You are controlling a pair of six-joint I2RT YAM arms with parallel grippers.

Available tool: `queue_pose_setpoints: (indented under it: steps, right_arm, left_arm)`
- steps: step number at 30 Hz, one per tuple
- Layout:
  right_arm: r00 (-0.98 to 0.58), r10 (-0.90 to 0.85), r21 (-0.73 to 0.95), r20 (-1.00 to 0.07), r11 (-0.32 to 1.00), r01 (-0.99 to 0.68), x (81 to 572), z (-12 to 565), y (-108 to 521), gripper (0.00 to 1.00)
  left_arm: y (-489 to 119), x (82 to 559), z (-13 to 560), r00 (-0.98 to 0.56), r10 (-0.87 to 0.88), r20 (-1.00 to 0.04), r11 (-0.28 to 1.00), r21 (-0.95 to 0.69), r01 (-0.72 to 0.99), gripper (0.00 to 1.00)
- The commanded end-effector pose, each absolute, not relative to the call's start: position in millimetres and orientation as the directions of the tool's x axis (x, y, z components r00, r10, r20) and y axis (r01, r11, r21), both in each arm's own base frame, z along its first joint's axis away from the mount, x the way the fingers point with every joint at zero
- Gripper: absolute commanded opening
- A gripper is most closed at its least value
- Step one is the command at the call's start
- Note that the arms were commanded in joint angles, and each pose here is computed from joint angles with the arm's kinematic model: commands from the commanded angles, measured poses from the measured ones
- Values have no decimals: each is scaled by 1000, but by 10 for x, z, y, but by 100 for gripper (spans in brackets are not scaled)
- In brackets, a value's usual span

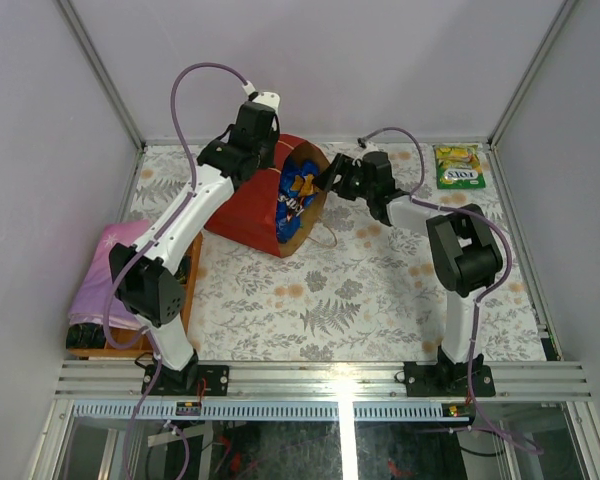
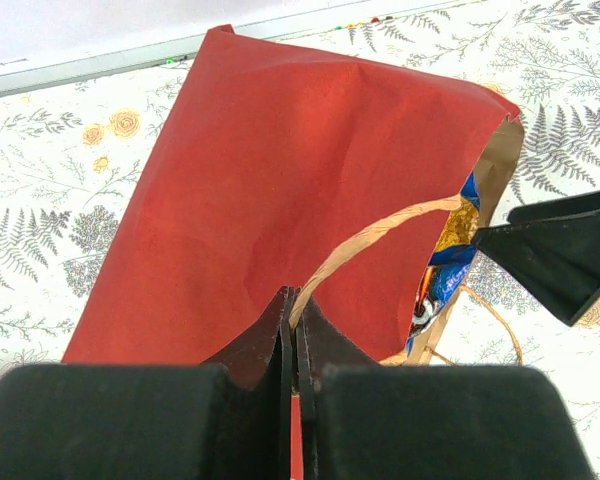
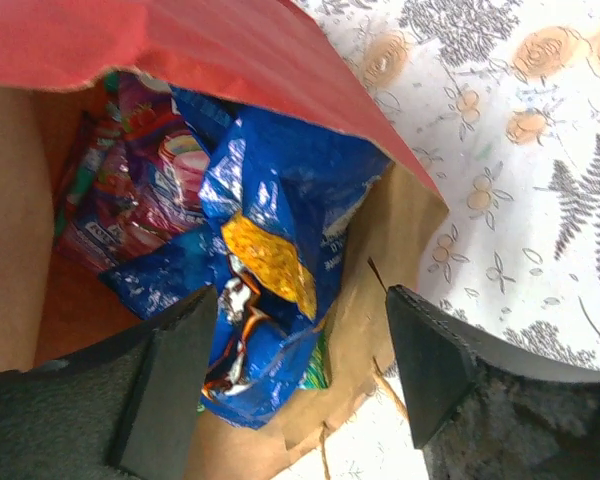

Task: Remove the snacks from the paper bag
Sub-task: Take out the snack from the paper bag.

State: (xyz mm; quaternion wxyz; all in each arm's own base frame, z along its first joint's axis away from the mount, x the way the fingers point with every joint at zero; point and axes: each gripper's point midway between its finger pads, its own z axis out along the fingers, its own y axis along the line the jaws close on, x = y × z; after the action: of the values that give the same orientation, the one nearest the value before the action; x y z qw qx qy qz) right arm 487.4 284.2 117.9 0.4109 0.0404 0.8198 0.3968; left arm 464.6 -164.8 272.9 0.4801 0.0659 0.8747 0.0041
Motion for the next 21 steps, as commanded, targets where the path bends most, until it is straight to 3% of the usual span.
queue_pose_setpoints:
  steps: [1, 7, 14, 18, 21]
  right_arm:
    - [-612, 423, 705, -669, 622, -341, 5010, 1562, 3056, 73]
    - [-632, 432, 726, -643, 606, -324, 5057, 1436, 3124, 60]
    - [-649, 416, 726, -637, 607, -324, 5046, 1346, 3209, 54]
    - [-661, 416, 737, -624, 594, -323, 5043, 1295, 3259, 41]
    - [-666, 420, 748, -616, 576, -329, 5027, 1306, 3309, 24]
  left_arm:
    - [-1609, 4612, 2858, -501, 125, -856, 991, 82, 106, 0]
    - [-1605, 4614, 2832, -505, 127, -854, 991, 86, 105, 0]
    - [-1620, 4626, 2801, -509, 130, -851, 990, 85, 110, 0]
    - [-1614, 4624, 2776, -514, 133, -847, 990, 90, 109, 0]
    - [-1611, 4628, 2764, -516, 136, -846, 990, 93, 108, 0]
